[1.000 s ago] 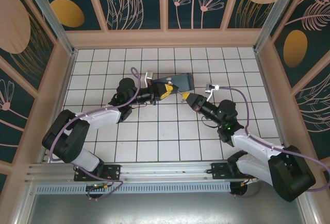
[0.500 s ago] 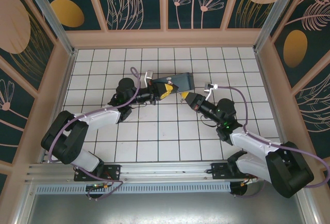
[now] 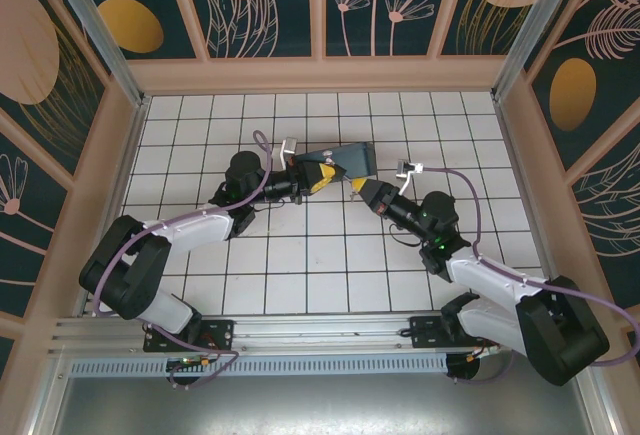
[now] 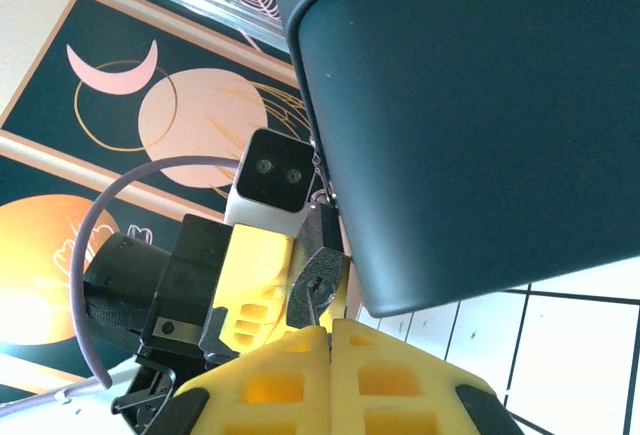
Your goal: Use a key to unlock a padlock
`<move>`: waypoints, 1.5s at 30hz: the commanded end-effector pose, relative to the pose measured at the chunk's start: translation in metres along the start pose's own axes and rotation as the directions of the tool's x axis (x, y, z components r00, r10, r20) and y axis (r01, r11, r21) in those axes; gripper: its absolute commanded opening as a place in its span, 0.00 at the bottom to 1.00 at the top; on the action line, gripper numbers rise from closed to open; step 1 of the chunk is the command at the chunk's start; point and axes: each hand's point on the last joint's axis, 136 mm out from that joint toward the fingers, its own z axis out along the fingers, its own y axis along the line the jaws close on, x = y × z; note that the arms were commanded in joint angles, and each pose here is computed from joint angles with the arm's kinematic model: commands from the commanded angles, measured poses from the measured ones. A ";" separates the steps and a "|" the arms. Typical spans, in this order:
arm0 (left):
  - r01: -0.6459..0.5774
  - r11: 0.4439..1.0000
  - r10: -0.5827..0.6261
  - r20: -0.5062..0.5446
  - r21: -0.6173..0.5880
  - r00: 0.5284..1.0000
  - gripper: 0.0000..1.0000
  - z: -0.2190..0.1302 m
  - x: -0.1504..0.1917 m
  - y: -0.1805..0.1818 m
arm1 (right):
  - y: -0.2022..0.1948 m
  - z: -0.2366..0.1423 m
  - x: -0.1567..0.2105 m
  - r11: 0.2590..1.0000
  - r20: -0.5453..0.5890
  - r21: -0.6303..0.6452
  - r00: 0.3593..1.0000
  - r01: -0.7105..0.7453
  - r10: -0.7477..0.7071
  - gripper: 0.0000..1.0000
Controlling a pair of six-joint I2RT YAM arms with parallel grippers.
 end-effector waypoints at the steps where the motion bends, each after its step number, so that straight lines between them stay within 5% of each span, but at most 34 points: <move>1: -0.133 0.985 0.131 0.018 0.110 0.991 0.00 -0.005 -0.002 -0.045 | 0.029 0.001 -0.012 0.995 0.037 -0.079 0.998 0.057 -0.054 0.00; 45: -0.236 0.967 0.235 0.019 0.096 0.972 0.00 -0.014 0.009 -0.048 | 0.048 0.025 -0.008 0.992 0.012 -0.127 1.000 0.018 -0.017 0.00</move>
